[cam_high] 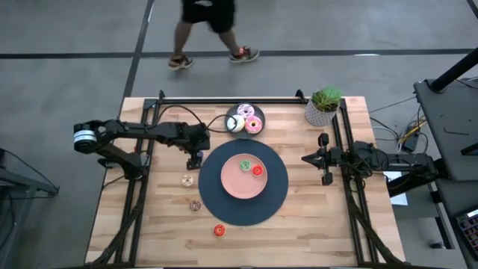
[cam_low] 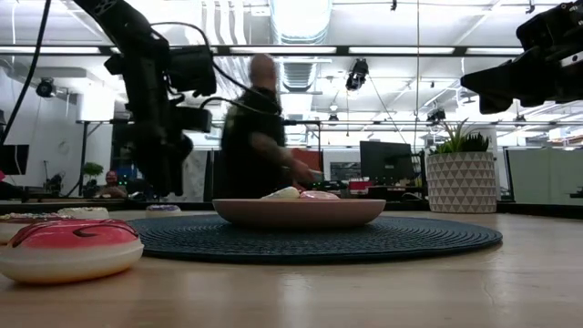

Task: Pick & Place donuts
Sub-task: Put the small blue donut on the pink plate

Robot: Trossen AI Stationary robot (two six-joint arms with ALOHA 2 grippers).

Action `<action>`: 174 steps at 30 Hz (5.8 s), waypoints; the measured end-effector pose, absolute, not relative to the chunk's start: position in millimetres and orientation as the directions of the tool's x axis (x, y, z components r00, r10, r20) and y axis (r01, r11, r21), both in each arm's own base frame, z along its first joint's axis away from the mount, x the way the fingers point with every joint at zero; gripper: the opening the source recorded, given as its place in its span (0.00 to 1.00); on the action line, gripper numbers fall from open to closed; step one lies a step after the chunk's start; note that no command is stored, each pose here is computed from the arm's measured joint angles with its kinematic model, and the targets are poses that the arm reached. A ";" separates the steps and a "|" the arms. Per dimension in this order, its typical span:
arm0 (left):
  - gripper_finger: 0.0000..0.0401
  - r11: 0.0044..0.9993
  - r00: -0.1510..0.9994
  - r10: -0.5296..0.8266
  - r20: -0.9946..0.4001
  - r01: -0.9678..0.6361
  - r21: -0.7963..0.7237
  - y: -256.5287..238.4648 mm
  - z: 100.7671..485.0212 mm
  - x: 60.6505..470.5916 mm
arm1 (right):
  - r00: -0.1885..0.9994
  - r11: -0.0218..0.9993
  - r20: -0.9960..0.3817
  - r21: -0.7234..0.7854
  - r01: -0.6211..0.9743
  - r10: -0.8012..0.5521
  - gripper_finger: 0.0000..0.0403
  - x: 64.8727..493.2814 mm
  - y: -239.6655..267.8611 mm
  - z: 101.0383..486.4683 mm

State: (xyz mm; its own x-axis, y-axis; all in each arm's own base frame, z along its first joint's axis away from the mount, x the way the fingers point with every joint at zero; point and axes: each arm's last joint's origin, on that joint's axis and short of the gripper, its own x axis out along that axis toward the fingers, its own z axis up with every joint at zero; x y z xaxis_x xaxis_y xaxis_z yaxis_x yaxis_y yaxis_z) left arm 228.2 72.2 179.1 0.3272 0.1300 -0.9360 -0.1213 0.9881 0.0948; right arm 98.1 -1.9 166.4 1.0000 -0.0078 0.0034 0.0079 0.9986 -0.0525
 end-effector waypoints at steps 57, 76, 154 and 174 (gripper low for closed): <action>0.72 0.986 0.317 0.151 -0.936 -0.115 0.121 66.6 147.8 215.5 | 1.000 0.999 0.003 -0.052 0.008 -0.008 0.02 98.1 -1.9 166.4; 0.58 0.988 0.311 0.132 -0.941 -0.115 0.100 67.4 141.6 219.6 | 1.000 0.999 0.003 -0.052 0.008 -0.008 0.02 98.1 -1.9 166.4; 0.48 0.986 0.385 0.149 -0.911 -0.133 0.106 74.3 220.4 278.7 | 1.000 0.999 0.004 -0.052 0.008 -0.008 0.02 98.0 -1.9 166.5; 0.48 0.994 0.423 0.099 -0.901 -0.007 0.106 46.6 228.1 337.6 | 1.000 0.999 0.003 -0.052 0.008 -0.008 0.02 98.1 -1.9 166.4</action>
State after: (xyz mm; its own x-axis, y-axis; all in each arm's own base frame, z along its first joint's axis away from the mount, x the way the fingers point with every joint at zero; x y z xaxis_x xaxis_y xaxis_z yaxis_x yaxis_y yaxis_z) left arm 337.6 46.6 228.1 0.4233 0.0991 -0.9006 -0.0068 0.9943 0.1062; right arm 98.1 -1.9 166.4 1.0000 -0.0080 0.0031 0.0082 0.9986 -0.0525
